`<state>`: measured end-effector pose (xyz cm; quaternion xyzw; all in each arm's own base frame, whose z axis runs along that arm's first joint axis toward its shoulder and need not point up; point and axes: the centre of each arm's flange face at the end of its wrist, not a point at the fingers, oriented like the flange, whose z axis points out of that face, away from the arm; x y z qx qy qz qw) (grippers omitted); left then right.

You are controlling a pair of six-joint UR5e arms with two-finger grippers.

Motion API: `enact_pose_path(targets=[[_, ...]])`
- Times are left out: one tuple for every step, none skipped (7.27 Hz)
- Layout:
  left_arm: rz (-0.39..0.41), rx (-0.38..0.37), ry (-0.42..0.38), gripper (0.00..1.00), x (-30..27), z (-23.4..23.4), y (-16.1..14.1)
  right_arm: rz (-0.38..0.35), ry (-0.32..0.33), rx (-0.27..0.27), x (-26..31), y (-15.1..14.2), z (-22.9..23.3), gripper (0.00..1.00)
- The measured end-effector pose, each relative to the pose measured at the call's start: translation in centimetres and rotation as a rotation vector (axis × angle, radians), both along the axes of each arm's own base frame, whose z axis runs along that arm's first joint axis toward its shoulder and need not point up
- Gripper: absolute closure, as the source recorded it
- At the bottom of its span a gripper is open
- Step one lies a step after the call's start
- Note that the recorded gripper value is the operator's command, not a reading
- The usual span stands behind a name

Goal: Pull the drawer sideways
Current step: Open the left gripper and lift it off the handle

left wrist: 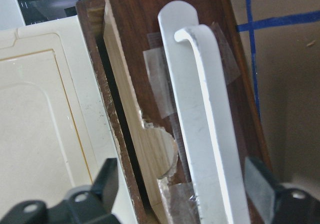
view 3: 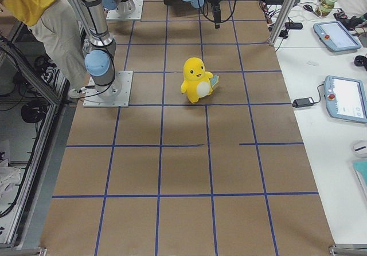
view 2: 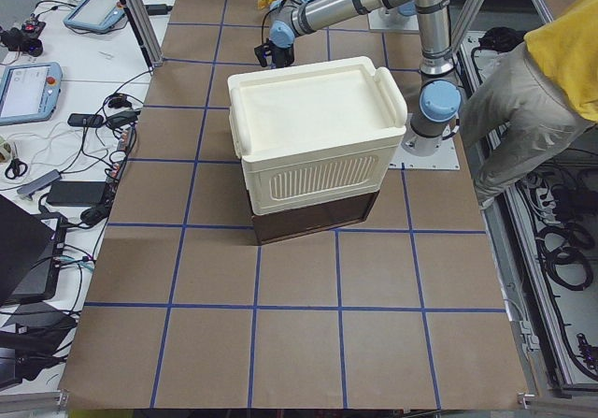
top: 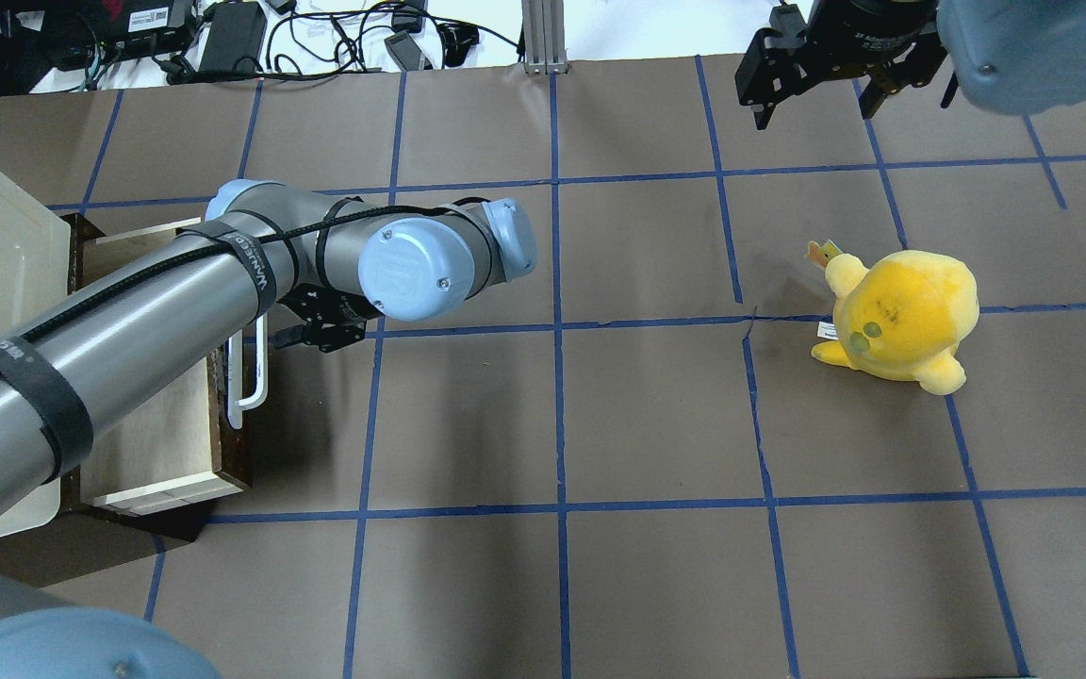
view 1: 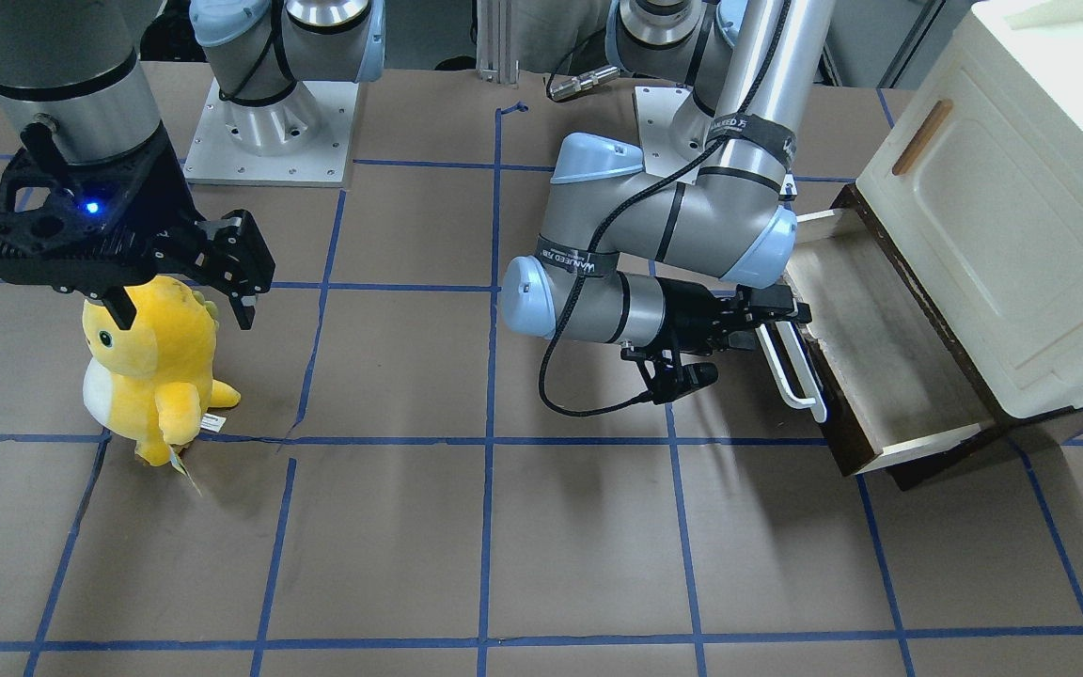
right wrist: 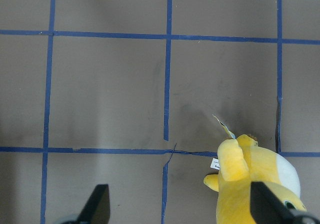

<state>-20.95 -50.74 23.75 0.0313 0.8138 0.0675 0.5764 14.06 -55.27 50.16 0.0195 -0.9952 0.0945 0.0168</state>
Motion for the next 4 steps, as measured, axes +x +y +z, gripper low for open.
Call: enact_pose_path(targets=[[0.017, 0.001, 0.070, 0.00, -0.5, 2.9, -1.0, 0.000, 0.000, 0.000, 0.0, 0.0, 0.0, 0.00], [0.033, 0.002, 0.206, 0.00, -1.2, 6.7, -1.9, 0.000, 0.000, 0.000, 0.0, 0.0, 0.0, 0.00], [0.031, -0.020, 0.368, 0.00, -2.0, 10.5, -2.4, 0.000, 0.001, 0.000, 0.0, 0.0, 0.0, 0.00], [0.036, -0.056, 0.530, 0.00, -2.2, 13.8, -2.2, 0.000, 0.001, 0.000, 0.0, 0.0, 0.0, 0.00]])
